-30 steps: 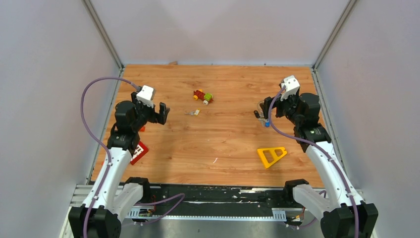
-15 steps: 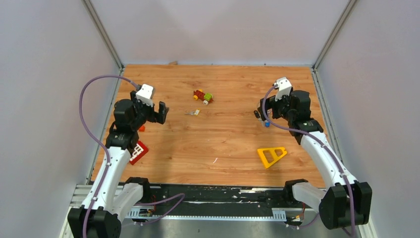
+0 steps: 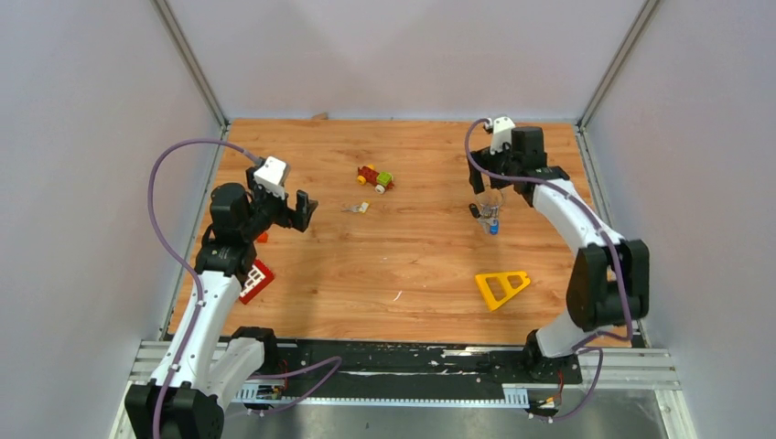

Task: Put the keys on the keyring

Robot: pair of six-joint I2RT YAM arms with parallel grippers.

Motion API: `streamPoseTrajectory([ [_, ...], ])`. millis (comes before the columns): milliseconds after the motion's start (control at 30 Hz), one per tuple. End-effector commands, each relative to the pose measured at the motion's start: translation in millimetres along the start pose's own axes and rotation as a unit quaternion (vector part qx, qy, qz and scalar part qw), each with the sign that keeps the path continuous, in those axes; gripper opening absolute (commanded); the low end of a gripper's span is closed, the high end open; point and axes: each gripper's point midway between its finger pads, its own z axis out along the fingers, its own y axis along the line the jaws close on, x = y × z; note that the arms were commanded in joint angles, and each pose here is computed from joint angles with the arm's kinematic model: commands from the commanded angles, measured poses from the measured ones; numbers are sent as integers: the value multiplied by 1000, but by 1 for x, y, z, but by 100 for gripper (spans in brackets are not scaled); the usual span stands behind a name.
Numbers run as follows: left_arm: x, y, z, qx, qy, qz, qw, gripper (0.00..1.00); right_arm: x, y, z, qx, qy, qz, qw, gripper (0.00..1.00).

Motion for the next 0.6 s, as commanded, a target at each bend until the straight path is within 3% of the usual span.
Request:
streamPoseTrajectory([
  [0, -17, -5, -2, 19, -27, 19, 999, 100, 30, -12, 34, 13, 95, 1, 995, 92],
  [200, -14, -8, 0, 29, -24, 18, 999, 100, 43, -23, 69, 23, 142, 3, 990, 82],
  [567, -12, -11, 1, 38, -22, 19, 999, 100, 70, -36, 89, 24, 190, 30, 981, 53],
])
